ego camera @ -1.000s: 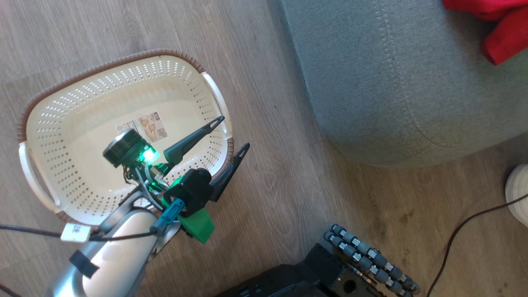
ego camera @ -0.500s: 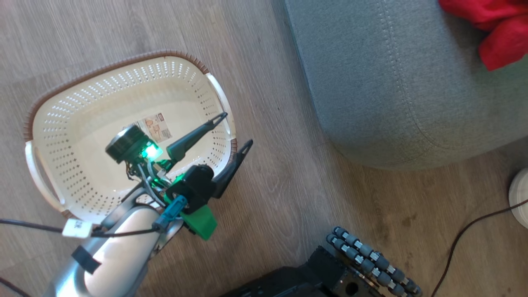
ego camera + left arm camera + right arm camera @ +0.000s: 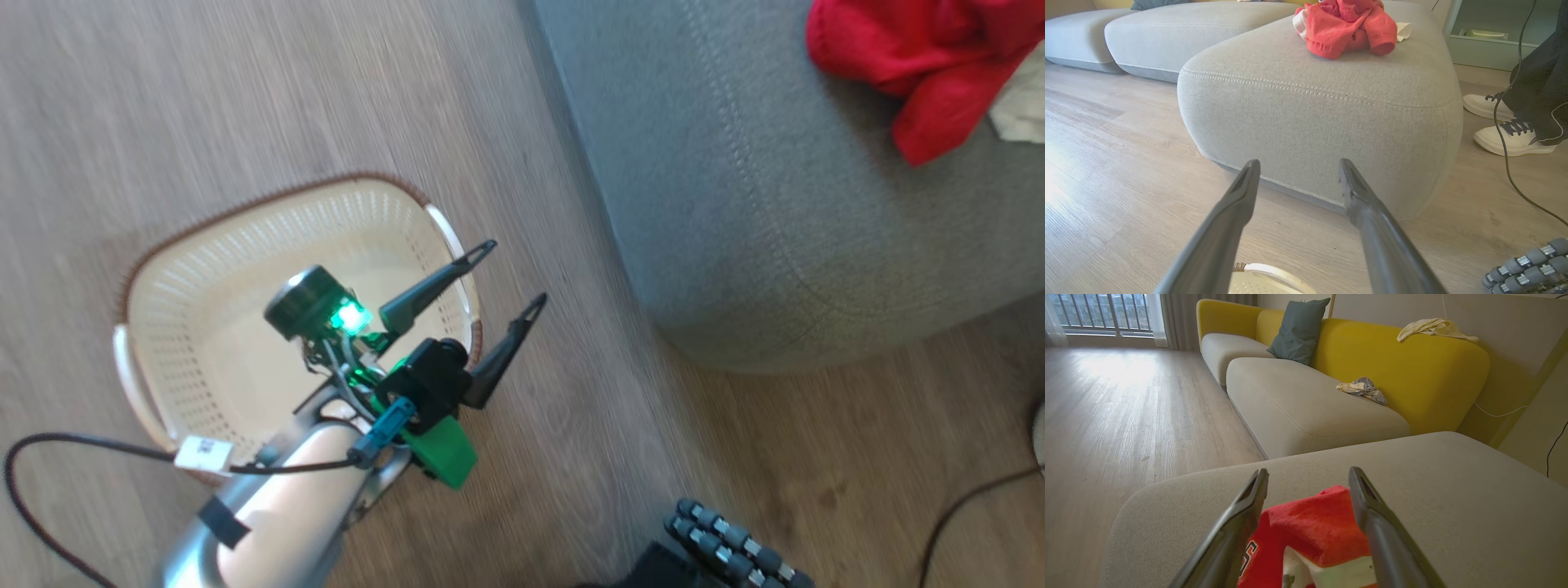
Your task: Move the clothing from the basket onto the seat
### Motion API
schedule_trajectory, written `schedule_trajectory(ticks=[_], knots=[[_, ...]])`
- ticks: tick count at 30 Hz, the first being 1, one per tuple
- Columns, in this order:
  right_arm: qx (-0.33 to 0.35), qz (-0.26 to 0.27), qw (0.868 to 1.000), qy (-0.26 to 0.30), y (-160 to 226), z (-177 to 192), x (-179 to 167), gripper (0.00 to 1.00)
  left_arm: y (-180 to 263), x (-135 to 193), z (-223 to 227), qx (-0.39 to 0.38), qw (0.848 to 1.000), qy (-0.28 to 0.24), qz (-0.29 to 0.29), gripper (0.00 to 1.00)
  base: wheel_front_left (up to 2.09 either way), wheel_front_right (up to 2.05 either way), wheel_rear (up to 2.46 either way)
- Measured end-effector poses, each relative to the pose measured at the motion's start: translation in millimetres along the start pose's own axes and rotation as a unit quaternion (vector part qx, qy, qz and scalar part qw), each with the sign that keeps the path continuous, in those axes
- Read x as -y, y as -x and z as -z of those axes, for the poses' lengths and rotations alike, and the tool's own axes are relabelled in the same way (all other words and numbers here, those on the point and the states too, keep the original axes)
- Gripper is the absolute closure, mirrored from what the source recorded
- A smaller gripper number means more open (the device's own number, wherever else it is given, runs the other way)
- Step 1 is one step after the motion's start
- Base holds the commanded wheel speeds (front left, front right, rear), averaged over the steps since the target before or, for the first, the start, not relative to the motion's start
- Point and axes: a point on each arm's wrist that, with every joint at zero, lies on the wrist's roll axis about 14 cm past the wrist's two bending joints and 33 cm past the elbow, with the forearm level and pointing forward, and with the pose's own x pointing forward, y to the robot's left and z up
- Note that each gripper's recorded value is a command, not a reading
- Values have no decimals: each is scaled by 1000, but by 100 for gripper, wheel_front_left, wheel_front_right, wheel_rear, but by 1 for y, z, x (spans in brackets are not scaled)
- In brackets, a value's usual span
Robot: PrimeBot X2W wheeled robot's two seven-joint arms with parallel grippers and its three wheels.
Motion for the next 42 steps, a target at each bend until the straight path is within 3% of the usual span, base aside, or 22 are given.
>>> schedule_trajectory(ticks=[7, 10, 16, 21, 31, 38, 42], knots=[[45, -29, 999, -5, 26, -32, -5, 0, 4, 10, -40, 26, 999, -7, -24, 0, 0, 0, 0], [90, -52, 994, -23, 36, -65, -15, 0, 11, 9, -54, 30, 998, -14, -45, 0, 0, 0, 0], [185, -114, 974, -61, 67, -129, -42, 0, 28, -7, -87, 49, 993, -35, -104, 0, 0, 0, 0], [199, -192, 956, -98, 105, -131, -86, 0, 53, -26, -104, 57, 983, -44, -171, 0, 0, 0, 0], [178, -289, 928, -155, 166, -104, -150, 0, 130, -76, -120, 54, 936, -65, -341, 0, 0, 0, 0], [118, -321, 915, -212, 213, -62, -190, 0, 199, -95, -122, 45, 879, -73, -469, 0, 0, 0, 0], [89, -336, 908, -235, 240, -45, -207, 0, 229, -93, -119, 41, 860, -63, -505, 0, 0, 0, 0]])
